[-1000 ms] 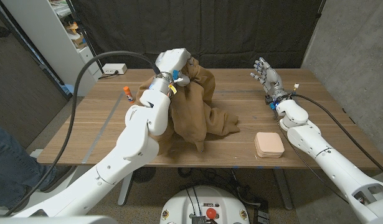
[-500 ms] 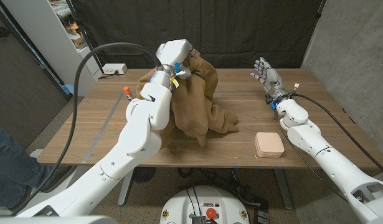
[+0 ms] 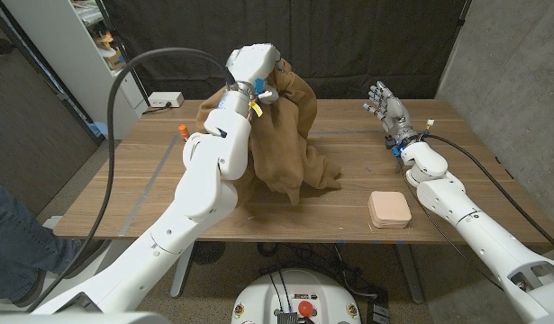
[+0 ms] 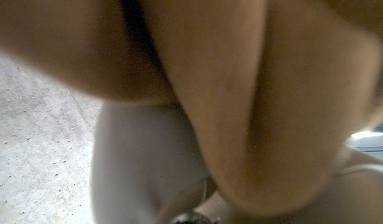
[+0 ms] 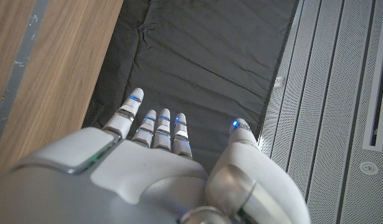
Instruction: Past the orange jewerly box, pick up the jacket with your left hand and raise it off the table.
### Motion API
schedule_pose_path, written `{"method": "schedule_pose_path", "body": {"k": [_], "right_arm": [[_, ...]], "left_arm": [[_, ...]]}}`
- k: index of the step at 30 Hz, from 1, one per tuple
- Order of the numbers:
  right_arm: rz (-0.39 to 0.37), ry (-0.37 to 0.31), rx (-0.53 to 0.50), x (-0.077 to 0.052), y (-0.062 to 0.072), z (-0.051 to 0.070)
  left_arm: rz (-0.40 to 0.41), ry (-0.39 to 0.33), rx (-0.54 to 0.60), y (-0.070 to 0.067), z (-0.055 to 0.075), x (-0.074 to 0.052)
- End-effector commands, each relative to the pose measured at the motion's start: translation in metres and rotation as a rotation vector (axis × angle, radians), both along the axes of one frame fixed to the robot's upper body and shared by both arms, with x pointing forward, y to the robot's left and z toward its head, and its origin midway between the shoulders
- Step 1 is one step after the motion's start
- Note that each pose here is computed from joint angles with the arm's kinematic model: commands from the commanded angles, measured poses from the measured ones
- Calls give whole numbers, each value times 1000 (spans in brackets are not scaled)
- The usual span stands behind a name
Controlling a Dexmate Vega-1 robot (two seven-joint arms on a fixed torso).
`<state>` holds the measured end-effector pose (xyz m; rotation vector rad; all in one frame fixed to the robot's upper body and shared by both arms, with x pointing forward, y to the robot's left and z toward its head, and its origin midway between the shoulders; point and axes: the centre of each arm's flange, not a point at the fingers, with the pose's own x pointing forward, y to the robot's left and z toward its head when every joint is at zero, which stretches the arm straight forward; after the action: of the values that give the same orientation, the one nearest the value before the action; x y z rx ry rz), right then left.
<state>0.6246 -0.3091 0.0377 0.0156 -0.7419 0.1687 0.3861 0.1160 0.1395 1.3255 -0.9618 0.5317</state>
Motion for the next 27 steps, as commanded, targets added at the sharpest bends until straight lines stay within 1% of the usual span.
{"method": "schedule_pose_path", "body": {"k": [1,9,12,16,19,23,25,27], "right_arm": [[-2,0,3,-3,-2,0],[-9,1,9,-6,-1,-4],[-11,3,6,-7,-1,-6],[-6,3,29,-10,2,-10],[-9,7,22,-12,4,-12],[-19,18,1,-13,7,-13],[-21,27,3,-12,10,-13],[-15,33,-10,-9,15,-14]], "left_arm": [[13,-21,14,0,14,-13],[10,-32,19,3,16,-19],[6,-28,19,4,15,-18],[-1,-18,23,8,11,-18],[-4,-13,21,12,9,-18],[-19,2,4,22,4,-17],[-36,33,-2,29,-2,-14],[-55,78,-11,37,-9,-7]]}}
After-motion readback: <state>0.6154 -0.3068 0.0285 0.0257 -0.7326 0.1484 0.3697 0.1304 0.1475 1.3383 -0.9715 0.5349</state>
